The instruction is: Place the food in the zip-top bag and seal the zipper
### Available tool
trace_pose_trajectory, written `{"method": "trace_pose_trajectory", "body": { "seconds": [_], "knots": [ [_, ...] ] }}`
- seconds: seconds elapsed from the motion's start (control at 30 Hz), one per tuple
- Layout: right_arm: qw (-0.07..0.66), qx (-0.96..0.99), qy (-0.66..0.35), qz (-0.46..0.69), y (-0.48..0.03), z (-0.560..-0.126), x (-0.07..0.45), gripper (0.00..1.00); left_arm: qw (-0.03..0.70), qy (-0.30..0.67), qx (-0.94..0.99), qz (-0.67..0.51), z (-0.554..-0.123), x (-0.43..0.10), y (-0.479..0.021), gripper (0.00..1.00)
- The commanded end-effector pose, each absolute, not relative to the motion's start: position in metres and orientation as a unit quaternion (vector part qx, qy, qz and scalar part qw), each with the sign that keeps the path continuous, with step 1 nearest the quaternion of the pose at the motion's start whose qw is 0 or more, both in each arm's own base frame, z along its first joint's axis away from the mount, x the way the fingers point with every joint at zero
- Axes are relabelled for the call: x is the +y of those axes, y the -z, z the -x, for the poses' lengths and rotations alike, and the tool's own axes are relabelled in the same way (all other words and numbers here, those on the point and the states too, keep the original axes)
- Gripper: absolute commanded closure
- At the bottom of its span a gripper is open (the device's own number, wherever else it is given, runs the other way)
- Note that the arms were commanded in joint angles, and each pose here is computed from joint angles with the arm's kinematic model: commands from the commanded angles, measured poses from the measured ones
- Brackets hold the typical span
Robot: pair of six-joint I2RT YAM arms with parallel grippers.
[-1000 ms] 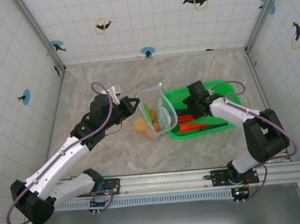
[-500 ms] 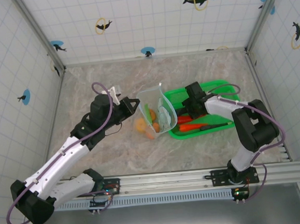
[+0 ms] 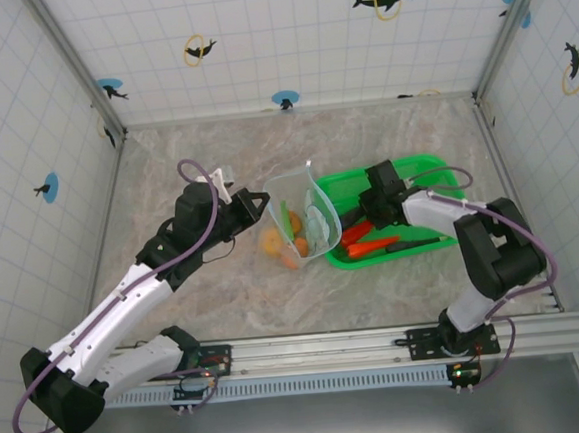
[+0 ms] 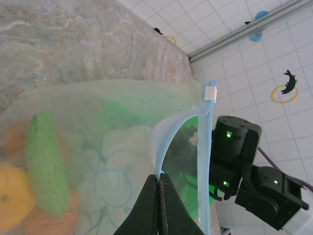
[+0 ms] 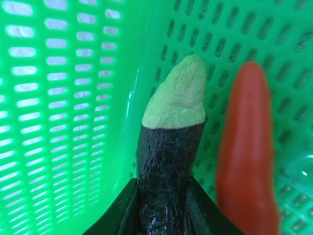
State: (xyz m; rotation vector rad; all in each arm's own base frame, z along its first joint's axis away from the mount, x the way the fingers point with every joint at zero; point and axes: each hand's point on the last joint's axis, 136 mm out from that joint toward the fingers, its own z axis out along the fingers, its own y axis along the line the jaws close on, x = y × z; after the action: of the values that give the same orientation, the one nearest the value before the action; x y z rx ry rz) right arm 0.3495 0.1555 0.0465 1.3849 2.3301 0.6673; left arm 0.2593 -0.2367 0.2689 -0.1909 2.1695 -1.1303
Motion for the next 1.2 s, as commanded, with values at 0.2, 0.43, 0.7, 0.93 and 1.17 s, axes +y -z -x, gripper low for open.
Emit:
{"method": "trace_pose_trajectory", "body": {
  "seconds": [0.2,0.43,0.7,0.93,1.17],
  "knots": [
    [0.296,0.731,-0.34,-0.513,-0.127,-0.353,0.12,0.78,0.352,0.431,0.828,0.065,-0.259,-0.233,-0.278,1.0],
    [0.439,0.737,-0.36,-0.366,-0.216,-0.35,0.111,0.8,0.351,0.434,0.827,0.067,-0.259,-0.234,-0.278,1.0],
    [0.579,0.696,-0.391,-0.165,-0.333,-0.32,0.126,0.82,0.347,0.44,0.825,0.067,-0.26,-0.238,-0.28,1.0],
    [0.616,0.644,-0.453,0.002,-0.416,-0.276,0.181,0.81,0.341,0.443,0.826,0.072,-0.262,-0.24,-0.277,1.0],
    [0.59,0.65,-0.465,0.116,-0.404,-0.24,0.261,0.81,0.338,0.448,0.824,0.07,-0.262,-0.243,-0.28,1.0]
  ]
}}
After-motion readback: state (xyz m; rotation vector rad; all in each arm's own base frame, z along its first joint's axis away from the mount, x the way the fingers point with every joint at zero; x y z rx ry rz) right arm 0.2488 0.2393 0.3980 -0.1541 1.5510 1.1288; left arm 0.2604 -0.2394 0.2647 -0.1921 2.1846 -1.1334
